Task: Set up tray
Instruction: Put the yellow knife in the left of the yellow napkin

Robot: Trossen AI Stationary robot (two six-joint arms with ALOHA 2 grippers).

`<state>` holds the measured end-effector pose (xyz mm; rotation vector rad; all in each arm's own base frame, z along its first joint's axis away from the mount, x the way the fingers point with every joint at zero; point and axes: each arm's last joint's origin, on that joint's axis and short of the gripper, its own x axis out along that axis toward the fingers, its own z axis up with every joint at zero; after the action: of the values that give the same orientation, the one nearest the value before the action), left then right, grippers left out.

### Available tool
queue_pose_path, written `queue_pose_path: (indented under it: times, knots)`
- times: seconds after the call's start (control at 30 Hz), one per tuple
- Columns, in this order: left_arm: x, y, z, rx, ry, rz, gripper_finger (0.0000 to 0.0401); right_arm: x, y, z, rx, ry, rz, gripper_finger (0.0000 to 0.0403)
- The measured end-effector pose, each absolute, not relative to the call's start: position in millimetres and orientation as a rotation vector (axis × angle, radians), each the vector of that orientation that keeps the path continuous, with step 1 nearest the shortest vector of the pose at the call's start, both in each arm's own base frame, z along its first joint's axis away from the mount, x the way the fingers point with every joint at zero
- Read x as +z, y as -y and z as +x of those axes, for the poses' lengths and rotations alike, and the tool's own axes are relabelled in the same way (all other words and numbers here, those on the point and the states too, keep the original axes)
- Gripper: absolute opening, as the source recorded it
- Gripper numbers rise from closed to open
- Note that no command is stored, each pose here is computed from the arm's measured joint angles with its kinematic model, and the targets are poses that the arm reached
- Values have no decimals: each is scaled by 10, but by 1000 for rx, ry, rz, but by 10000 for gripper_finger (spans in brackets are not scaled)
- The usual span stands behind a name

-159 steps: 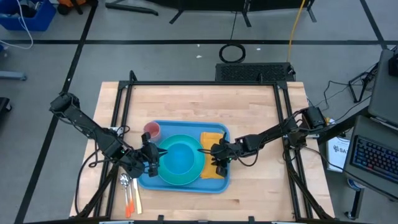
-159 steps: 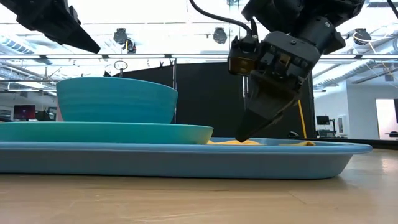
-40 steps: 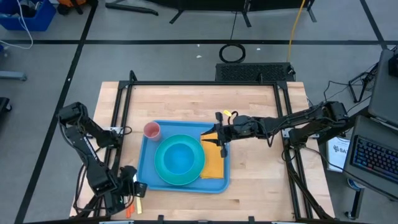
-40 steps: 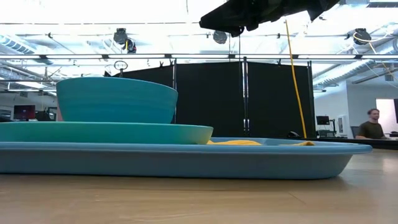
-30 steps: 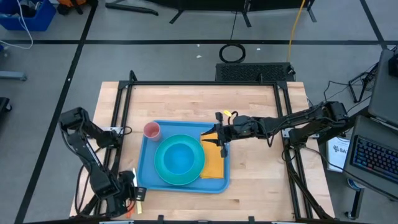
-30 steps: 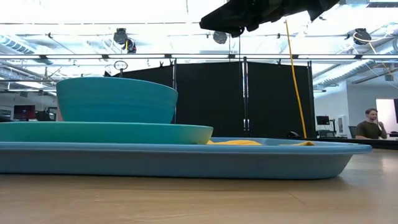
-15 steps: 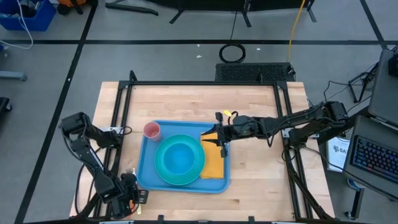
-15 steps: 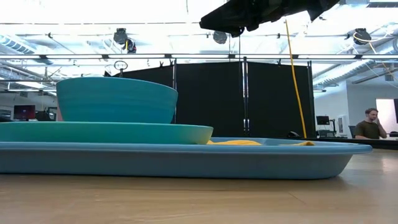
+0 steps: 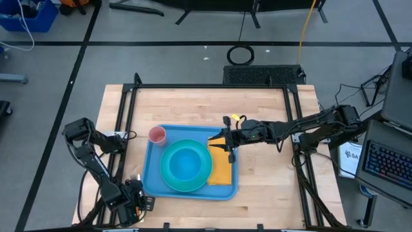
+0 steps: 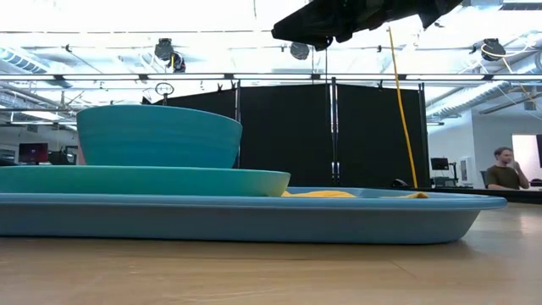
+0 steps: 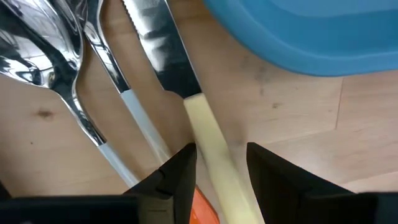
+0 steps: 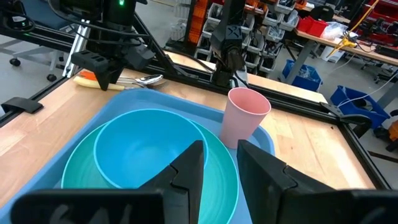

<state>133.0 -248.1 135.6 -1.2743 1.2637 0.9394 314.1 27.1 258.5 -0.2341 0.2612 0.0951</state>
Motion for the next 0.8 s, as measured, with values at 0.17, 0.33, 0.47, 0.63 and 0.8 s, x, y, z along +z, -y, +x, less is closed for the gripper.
queue_pose_path:
  times: [0.17, 0.33, 0.47, 0.63, 0.8]
  knots:
    - [1351, 2479, 1329, 942, -1265, -1273, 147, 2585, -271, 3141, 95, -261, -234, 89]
    - [1346, 2476, 1326, 946, -1269, -1269, 119, 2585, -271, 3141, 95, -261, -234, 89]
    - [1345, 2474, 1321, 948, -1273, -1264, 64, 2585, -271, 3141, 95, -261, -234, 89]
    - [1343, 2471, 1325, 931, -1259, -1249, 47, 2585, -271, 3141, 95, -262, -234, 89]
    - [1339, 2466, 1324, 934, -1252, -1243, 47, 2582, -270, 3140, 95, -265, -234, 89]
